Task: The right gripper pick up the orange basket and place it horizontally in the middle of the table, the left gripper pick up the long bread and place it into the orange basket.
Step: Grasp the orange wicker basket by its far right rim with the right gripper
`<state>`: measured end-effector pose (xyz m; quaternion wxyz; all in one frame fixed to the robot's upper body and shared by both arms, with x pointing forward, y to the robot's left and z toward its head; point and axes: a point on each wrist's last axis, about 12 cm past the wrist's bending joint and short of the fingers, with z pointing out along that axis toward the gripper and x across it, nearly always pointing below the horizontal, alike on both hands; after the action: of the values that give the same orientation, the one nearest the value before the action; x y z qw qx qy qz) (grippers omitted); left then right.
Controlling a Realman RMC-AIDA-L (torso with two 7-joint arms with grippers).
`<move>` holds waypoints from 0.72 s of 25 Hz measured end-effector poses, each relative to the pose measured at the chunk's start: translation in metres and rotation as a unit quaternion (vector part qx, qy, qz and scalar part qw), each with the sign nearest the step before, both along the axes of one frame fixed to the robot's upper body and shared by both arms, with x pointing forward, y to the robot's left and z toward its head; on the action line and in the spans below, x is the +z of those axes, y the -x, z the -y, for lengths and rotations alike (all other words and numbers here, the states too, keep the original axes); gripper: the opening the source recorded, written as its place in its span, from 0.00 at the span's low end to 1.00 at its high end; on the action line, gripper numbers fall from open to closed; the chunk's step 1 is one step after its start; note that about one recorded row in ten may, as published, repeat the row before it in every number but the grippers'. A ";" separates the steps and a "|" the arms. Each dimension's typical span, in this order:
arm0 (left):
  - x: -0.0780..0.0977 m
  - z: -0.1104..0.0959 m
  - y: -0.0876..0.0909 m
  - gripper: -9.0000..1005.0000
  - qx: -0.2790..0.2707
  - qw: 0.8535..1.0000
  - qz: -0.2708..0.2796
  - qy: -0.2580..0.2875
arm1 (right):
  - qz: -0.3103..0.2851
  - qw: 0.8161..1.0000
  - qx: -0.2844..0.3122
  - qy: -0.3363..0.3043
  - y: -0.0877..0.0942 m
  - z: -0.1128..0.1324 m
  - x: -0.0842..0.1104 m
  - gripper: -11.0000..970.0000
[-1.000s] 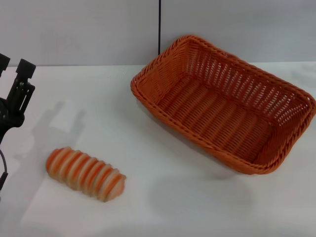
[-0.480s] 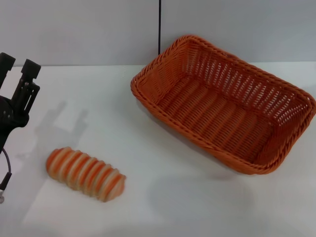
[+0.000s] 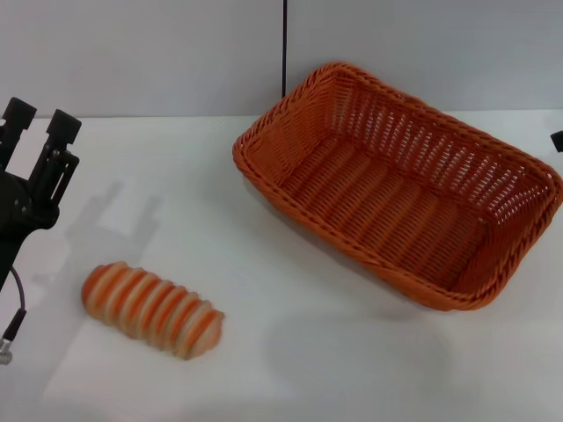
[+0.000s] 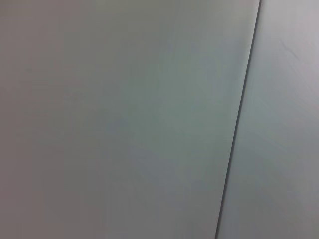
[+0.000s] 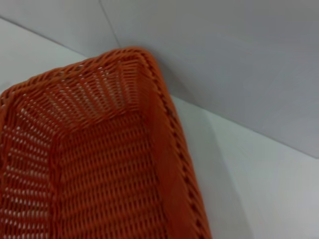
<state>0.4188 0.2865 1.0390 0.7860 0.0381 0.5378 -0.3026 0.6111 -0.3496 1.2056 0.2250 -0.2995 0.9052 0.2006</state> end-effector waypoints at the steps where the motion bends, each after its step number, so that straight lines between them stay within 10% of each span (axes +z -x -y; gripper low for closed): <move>1: 0.000 0.000 0.000 0.66 0.000 1.000 -0.001 0.000 | 0.000 1.000 -0.001 -0.002 0.000 0.000 -0.003 0.58; 18: -0.002 0.003 -0.004 0.66 -0.006 1.000 -0.010 -0.005 | 0.008 1.000 0.013 -0.013 -0.001 -0.013 -0.022 0.58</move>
<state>0.4228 0.2839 1.0373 0.7784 0.0418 0.5471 -0.3049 0.6124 -0.3366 1.1838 0.2333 -0.3100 0.8968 0.2125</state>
